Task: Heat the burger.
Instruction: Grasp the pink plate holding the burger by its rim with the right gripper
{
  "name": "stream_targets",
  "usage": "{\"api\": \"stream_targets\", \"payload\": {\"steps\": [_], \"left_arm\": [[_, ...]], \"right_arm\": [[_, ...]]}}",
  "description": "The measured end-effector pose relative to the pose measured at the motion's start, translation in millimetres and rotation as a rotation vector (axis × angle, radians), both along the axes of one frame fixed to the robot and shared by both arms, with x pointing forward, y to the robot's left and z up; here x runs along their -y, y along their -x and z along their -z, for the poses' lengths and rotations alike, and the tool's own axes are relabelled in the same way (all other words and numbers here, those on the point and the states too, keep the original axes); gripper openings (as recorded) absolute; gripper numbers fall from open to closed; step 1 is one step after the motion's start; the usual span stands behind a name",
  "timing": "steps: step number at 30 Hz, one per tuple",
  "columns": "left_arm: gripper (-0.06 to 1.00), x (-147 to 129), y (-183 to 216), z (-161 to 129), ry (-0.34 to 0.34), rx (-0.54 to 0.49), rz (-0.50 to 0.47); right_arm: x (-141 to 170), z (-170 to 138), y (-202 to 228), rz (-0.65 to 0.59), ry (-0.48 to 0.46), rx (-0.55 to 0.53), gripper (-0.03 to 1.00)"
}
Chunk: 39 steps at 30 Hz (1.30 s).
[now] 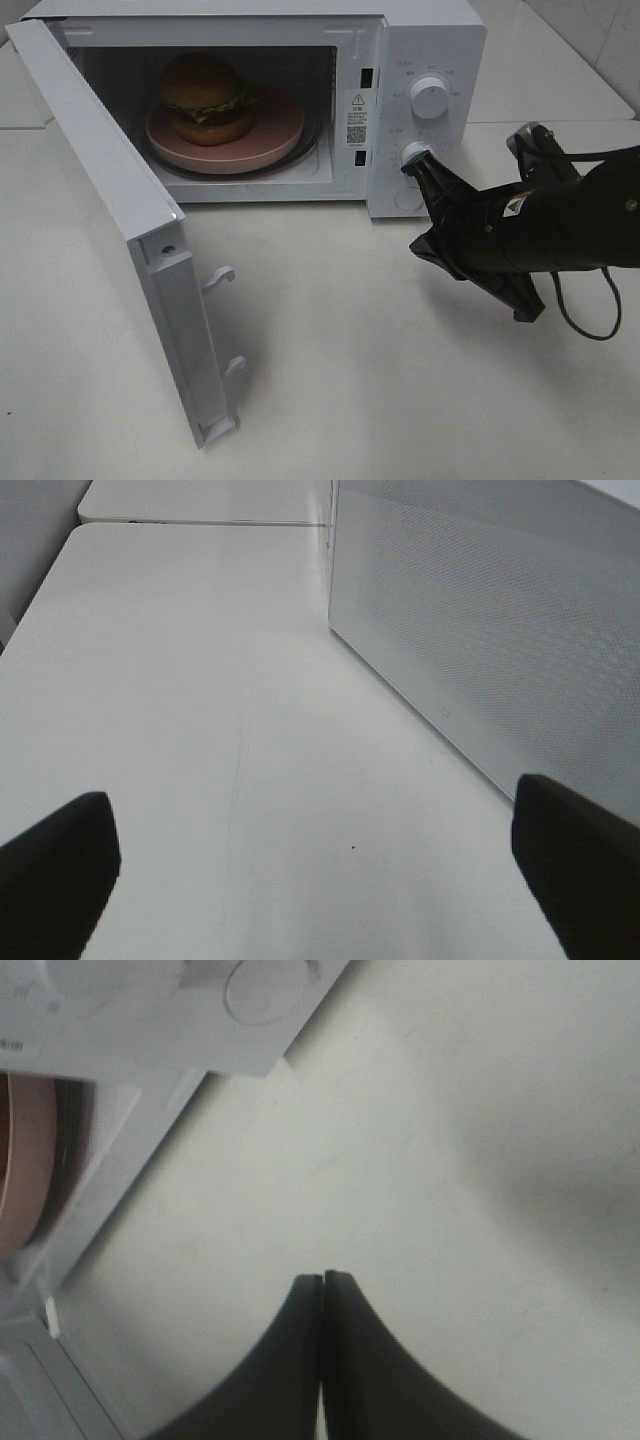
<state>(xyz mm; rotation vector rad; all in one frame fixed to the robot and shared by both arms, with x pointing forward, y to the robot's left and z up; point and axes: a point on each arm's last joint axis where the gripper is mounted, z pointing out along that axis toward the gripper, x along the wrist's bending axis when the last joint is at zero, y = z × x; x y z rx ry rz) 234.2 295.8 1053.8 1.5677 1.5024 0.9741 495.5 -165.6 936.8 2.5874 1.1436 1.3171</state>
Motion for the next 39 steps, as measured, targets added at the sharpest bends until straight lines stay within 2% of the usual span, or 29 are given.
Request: {"api": "stream_targets", "payload": {"steps": [2, 3, 5, 6, 7, 9, 10, 11, 13, 15, 16, 18, 19, 21, 22, 24, 27, 28, 29, 30, 33, 34, 35, 36, 37, 38, 39], "left_arm": [[0.99, 0.0, 0.0, 0.0, 0.000, 0.000, 0.000], [0.99, 0.0, 0.0, 0.0, 0.000, 0.000, 0.000], [0.99, 0.0, 0.0, 0.0, 0.000, 0.000, 0.000], [0.99, 0.0, 0.0, 0.0, 0.000, 0.000, 0.000], [0.99, 0.0, 0.0, 0.0, 0.000, 0.000, 0.000], [0.99, 0.0, 0.0, 0.0, 0.000, 0.000, 0.000], [0.99, 0.0, 0.0, 0.0, 0.000, 0.000, 0.000], [0.99, 0.0, 0.0, 0.0, 0.000, 0.000, 0.000], [0.99, 0.0, 0.0, 0.0, 0.000, 0.000, 0.000], [0.99, 0.0, 0.0, 0.0, 0.000, 0.000, 0.000], [0.99, 0.0, 0.0, 0.0, 0.000, 0.000, 0.000], [0.99, 0.0, 0.0, 0.0, 0.000, 0.000, 0.000], [0.99, 0.0, 0.0, 0.0, 0.000, 0.000, 0.000], [0.99, 0.0, 0.0, 0.0, 0.000, 0.000, 0.000], [0.99, 0.0, 0.0, 0.0, 0.000, 0.000, 0.000], [0.99, 0.0, 0.0, 0.0, 0.000, 0.000, 0.000], [0.99, 0.0, 0.0, 0.0, 0.000, 0.000, 0.000], [0.99, 0.0, 0.0, 0.0, 0.000, 0.000, 0.000], [0.99, 0.0, 0.0, 0.0, 0.000, 0.000, 0.000], [0.99, 0.0, 0.0, 0.0, 0.000, 0.000, 0.000], [0.99, 0.0, 0.0, 0.0, 0.000, 0.000, 0.000], [0.99, 0.0, 0.0, 0.0, 0.000, 0.000, 0.000], [0.99, 0.0, 0.0, 0.0, 0.000, 0.000, 0.000], [0.99, 0.0, 0.0, 0.0, 0.000, 0.000, 0.000], [0.99, 0.0, 0.0, 0.0, 0.000, 0.000, 0.000], [0.99, 0.0, 0.0, 0.0, 0.000, 0.000, 0.000], [0.99, 0.0, 0.0, 0.0, 0.000, 0.000, 0.000]], "right_arm": [[0.2, -3.5, 2.0, -0.032, 0.025, 0.006, 0.04], [0.2, -8.5, 6.8, -0.111, 0.085, 0.001, 0.04], [-0.2, -10.5, 8.3, -0.141, 0.105, -0.005, 0.05], [-2.2, -16.2, 10.7, -0.221, 0.154, -0.019, 0.05], [-2.2, -16.2, 10.7, -0.221, 0.154, -0.019, 0.05], [-6.7, -24.7, 11.4, -0.340, 0.219, -0.040, 0.07], [-6.7, -24.7, 11.4, -0.340, 0.219, -0.040, 0.07], [-9.9, -30.4, 11.4, -0.428, 0.268, -0.060, 0.08], [-11.0, -32.5, 11.3, -0.465, 0.291, -0.069, 0.08], [-13.5, -40.1, 10.4, -0.577, 0.369, -0.096, 0.09], [-13.5, -40.1, 10.4, -0.577, 0.369, -0.096, 0.09], [-13.4, -48.7, 9.0, -0.678, 0.462, -0.124, 0.10], [-13.4, -48.7, 9.0, -0.678, 0.462, -0.124, 0.10], [-11.5, -56.9, 6.9, -0.772, 0.566, -0.136, 0.10], [-11.5, -56.9, 6.9, -0.772, 0.566, -0.136, 0.10], [-10.8, -68.0, 6.4, -0.945, 0.686, -0.137, 0.11], [-10.7, -71.1, 6.5, -1.005, 0.719, -0.132, 0.12], [-11.0, -77.4, 6.4, -1.116, 0.777, -0.114, 0.12], [-11.0, -79.6, 6.5, -1.164, 0.802, -0.104, 0.12], [-10.5, -84.8, 6.1, -1.288, 0.873, -0.070, 0.12], [-10.3, -86.5, 6.1, -1.349, 0.906, -0.049, 0.13], [-9.9, -89.7, 5.1, -1.462, 0.977, 0.000, 0.13], [-9.5, -90.9, 4.4, -1.527, 1.021, 0.033, 0.14], [-9.5, -90.9, 4.4, -1.527, 1.021, 0.033, 0.14], [-8.7, -92.2, 3.2, -1.646, 1.103, 0.095, 0.14], [-8.3, -92.2, 3.0, -1.713, 1.144, 0.129, 0.14], [-8.3, -92.2, 3.0, -1.713, 1.144, 0.129, 0.14]]}}
